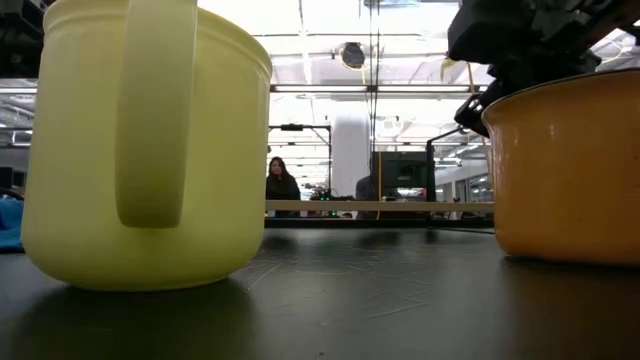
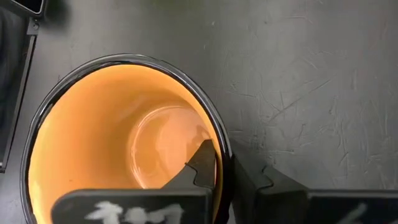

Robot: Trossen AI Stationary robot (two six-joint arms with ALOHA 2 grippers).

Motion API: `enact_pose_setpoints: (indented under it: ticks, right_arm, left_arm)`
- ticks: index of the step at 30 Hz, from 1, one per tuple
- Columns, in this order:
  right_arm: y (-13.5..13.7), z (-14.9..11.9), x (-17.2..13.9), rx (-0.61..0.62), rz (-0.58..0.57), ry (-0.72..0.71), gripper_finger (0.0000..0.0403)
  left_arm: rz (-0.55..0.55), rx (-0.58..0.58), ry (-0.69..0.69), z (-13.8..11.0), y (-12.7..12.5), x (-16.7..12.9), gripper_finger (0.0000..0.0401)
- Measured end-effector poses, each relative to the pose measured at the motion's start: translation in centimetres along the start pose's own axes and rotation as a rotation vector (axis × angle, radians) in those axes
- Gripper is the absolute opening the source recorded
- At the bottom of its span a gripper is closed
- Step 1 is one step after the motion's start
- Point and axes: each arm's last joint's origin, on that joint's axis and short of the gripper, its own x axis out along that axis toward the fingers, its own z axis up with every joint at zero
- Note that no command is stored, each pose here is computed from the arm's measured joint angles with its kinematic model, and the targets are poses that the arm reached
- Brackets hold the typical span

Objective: Stack small to large cups/mugs on shelf
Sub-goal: Put the brown mug on the shelf

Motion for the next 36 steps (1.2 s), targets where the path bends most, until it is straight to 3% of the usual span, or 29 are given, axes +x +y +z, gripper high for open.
enact_pose_setpoints:
  ticks: [16,36]
  right_arm:
    - [0.3,2.8,-2.1,-0.063,0.014,-0.061,0.001]
    - [0.9,5.0,-5.0,-0.028,0.006,-0.053,0.001]
  left_arm:
    - [0.0,0.0,0.001,0.0,0.0,0.0,0.0003]
    - [0.001,0.001,0.008,-0.1,0.0,0.0,0.0003]
